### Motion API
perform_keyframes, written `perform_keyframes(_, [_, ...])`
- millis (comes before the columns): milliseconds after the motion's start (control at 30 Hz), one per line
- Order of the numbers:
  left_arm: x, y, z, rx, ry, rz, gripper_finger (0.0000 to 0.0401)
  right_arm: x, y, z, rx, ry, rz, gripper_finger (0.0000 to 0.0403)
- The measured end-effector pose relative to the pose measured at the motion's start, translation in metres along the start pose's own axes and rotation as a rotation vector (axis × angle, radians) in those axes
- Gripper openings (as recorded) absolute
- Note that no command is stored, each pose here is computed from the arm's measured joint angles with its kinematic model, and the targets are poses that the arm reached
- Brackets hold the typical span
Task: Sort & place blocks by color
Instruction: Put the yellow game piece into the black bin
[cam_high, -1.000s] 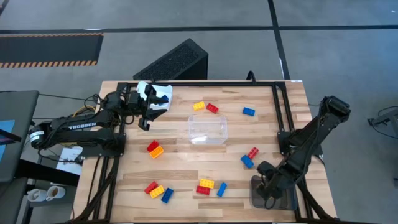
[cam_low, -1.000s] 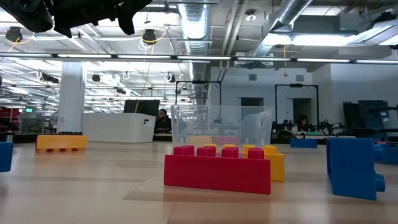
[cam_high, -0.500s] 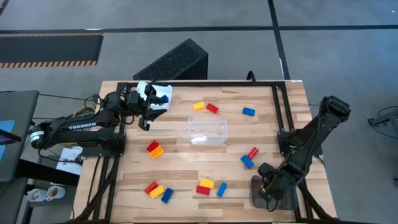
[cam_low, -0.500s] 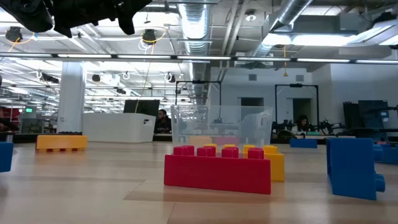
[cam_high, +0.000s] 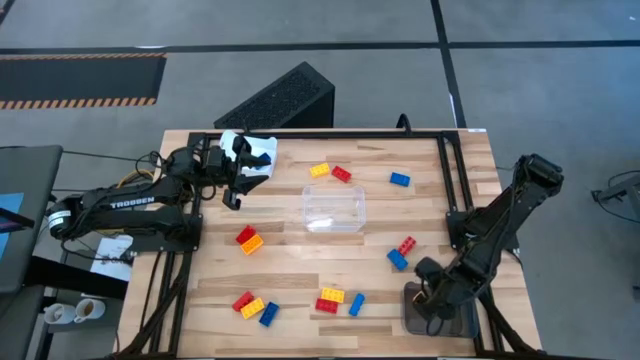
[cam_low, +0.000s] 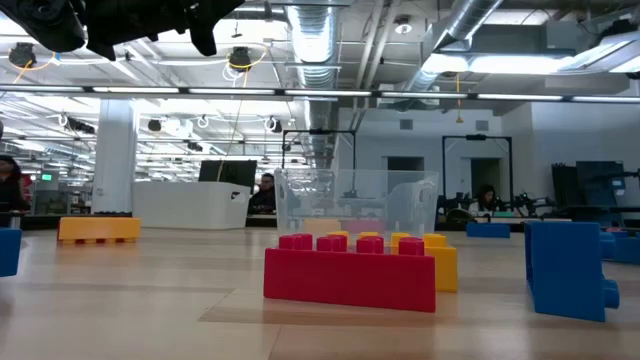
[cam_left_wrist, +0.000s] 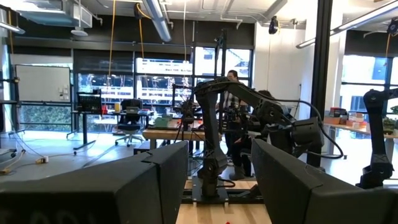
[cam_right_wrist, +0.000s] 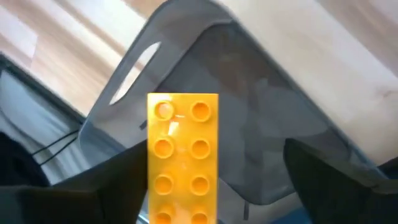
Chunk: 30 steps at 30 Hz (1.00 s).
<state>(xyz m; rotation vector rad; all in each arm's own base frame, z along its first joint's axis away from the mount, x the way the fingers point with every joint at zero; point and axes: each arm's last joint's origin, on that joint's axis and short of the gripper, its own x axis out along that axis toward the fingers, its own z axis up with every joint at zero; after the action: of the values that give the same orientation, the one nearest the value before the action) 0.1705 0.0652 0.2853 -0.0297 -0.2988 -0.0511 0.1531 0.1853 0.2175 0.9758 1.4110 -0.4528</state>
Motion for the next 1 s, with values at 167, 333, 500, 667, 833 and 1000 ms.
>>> perform_keyframes(167, [0.0,0.0,0.0,0.0,0.0,0.0,0.0166,0.0,0.001,0.004,-0.015,-0.025,0.004,0.033])
perform_keyframes(333, [0.001,-0.002,0.0,0.003,0.001,-0.016,0.0166,-0.006,0.006,-0.001,-0.098,-0.129,0.124,0.0304])
perform_keyframes(500, [0.003,-0.009,-0.001,0.035,-0.001,-0.054,0.0166,-0.026,0.002,-0.014,-0.113,-0.26,0.281,0.0304])
perform_keyframes(667, [0.006,-0.015,-0.002,0.061,-0.003,-0.086,0.0166,-0.045,-0.01,-0.029,-0.114,-0.407,0.412,0.0305])
perform_keyframes(833, [0.018,-0.019,-0.008,0.071,0.024,-0.122,0.0166,-0.06,-0.019,-0.036,-0.131,-0.591,0.532,0.0306])
perform_keyframes(1000, [0.047,-0.02,-0.018,0.051,0.083,-0.181,0.0166,-0.072,-0.023,-0.035,-0.152,-0.78,0.606,0.0306])
